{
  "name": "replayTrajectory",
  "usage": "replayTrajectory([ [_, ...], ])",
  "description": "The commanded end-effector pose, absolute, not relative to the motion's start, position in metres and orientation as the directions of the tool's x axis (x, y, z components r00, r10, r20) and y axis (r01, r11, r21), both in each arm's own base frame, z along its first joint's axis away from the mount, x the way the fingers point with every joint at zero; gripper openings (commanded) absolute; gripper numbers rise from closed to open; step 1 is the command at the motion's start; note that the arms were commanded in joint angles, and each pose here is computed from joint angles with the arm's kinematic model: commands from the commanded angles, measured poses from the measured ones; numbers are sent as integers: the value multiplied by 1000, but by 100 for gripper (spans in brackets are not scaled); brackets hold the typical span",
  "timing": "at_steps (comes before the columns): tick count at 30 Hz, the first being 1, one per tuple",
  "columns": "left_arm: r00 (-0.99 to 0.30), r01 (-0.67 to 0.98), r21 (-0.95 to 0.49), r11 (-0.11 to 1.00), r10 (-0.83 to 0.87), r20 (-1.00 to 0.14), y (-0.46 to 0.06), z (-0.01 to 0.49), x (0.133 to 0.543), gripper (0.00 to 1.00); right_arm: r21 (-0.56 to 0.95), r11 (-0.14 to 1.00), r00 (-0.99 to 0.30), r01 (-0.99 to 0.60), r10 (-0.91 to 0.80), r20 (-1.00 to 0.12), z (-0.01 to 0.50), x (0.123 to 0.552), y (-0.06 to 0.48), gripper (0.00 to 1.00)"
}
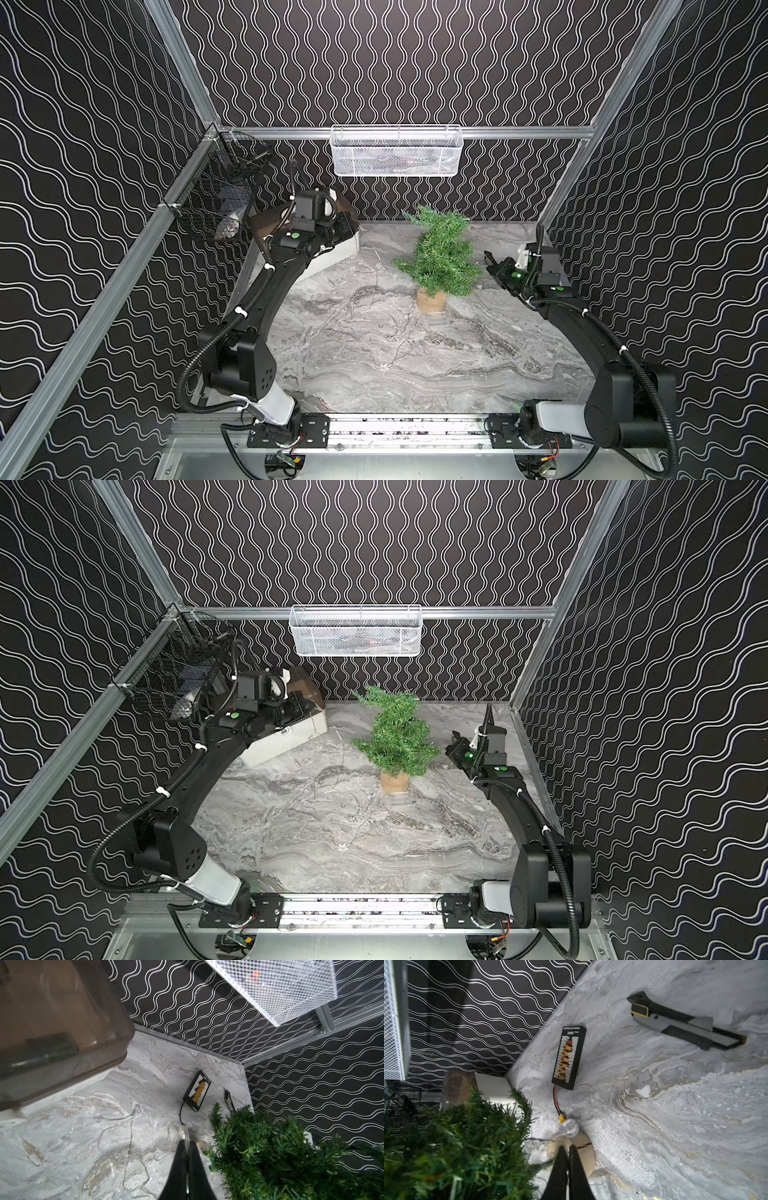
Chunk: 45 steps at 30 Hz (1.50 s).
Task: Remove string lights from the small christmas tree
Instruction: Remove the light string from the Christmas tree.
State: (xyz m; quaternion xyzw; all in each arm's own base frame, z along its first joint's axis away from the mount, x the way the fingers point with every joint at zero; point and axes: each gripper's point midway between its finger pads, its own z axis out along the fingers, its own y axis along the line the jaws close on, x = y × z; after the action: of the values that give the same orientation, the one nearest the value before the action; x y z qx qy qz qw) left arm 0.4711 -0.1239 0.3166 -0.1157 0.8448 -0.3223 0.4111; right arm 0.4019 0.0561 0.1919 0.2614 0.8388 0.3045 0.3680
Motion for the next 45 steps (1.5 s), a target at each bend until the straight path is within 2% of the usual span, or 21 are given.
replayTrajectory([
  [1,-616,88,-626,774,-452,-645,-123,333,477,2,693,690,-595,208,652,-470,201,406,53,0],
  [8,-560,122,-616,778,-458,-690,-120,372,499,2,699,697,-588,161,637,-499,224,414,53,0],
  [20,-496,268,-659,703,-486,-720,-144,444,533,2,692,713,-525,112,634,-568,263,426,47,0],
  [26,-484,288,-681,673,-511,-710,-148,450,538,2,695,713,-502,87,634,-588,282,435,46,0],
  [33,-466,271,-675,686,-520,-716,-147,451,551,1,688,724,-542,47,597,-591,280,415,54,0],
  [34,-467,286,-683,673,-524,-712,-151,454,552,1,683,729,-558,35,581,-592,279,411,57,1],
  [39,-468,332,-680,653,-512,-720,-175,459,554,2,673,740,-600,-17,531,-599,282,397,67,26],
  [45,-470,371,-691,620,-516,-716,-191,471,550,2,697,716,-581,-41,551,-599,294,396,70,33],
])
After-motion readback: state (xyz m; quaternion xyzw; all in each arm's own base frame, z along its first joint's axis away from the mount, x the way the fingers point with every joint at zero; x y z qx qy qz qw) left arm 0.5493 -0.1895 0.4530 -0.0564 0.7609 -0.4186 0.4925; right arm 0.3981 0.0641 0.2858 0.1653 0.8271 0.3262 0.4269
